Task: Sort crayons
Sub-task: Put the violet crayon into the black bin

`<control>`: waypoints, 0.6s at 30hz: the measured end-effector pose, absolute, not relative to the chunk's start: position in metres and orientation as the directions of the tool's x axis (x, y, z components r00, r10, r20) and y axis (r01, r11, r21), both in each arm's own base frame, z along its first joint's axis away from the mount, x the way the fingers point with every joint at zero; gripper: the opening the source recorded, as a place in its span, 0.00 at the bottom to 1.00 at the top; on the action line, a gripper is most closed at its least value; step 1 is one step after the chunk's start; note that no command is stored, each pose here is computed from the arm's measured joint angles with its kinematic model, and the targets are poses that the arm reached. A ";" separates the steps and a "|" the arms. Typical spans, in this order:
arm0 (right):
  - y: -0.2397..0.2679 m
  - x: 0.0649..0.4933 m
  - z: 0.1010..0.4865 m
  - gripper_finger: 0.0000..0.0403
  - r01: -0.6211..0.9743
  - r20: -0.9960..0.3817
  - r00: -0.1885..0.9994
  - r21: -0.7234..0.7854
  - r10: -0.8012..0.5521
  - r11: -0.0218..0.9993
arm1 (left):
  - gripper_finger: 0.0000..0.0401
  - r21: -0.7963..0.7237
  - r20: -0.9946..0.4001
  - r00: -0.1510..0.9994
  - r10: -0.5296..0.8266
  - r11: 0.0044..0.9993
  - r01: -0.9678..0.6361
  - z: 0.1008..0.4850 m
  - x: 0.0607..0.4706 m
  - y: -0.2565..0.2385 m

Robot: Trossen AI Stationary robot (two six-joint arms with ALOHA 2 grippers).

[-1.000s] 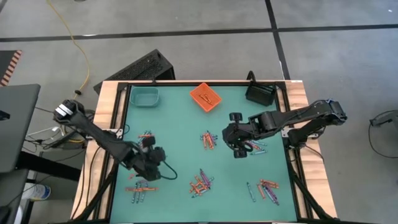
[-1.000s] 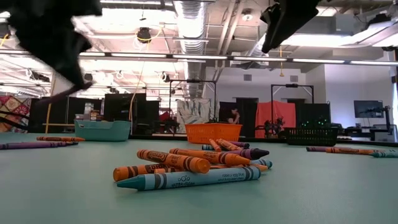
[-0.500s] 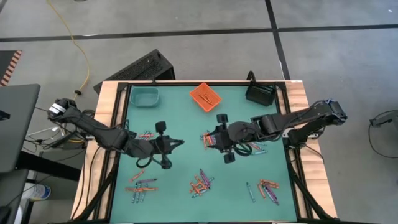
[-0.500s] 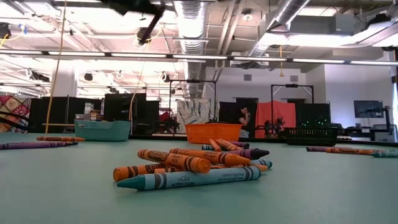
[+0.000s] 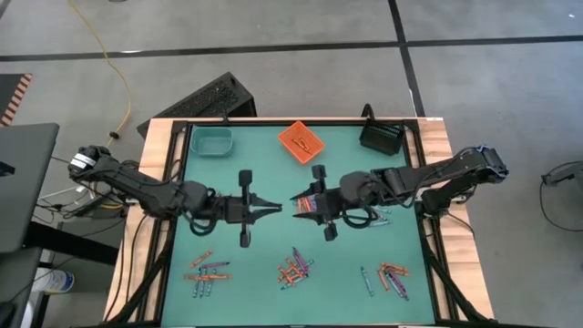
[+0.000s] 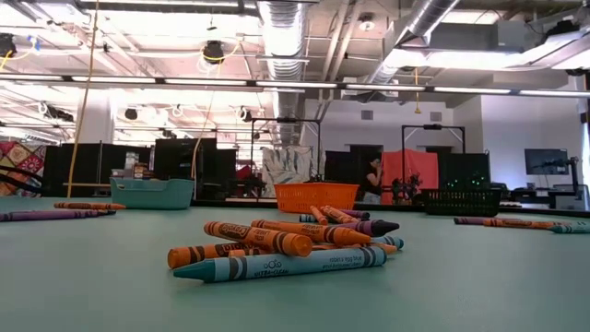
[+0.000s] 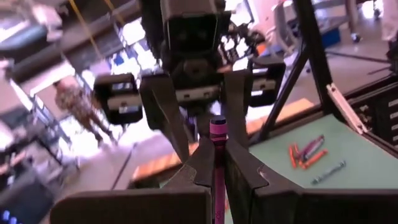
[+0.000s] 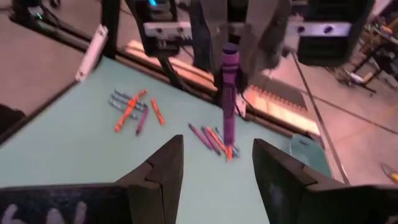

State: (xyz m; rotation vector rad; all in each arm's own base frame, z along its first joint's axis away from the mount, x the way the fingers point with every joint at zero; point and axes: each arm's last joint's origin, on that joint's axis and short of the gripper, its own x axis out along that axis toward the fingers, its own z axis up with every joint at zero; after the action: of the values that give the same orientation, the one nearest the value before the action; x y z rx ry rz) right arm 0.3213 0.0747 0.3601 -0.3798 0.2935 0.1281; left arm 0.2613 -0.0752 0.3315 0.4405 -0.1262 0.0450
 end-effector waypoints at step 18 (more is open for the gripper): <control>0.067 0.353 0.351 0.38 -0.136 -0.173 0.982 -0.394 0.072 0.909 | 0.00 0.500 0.193 0.977 -0.089 0.866 -0.020 0.332 0.272 -0.064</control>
State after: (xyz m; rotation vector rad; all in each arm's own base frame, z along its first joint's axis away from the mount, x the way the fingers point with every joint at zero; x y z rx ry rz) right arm 0.3534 0.0669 0.3509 -0.4165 0.1560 0.1080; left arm 0.2723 -0.0640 0.3315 0.5235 -0.2137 -0.0362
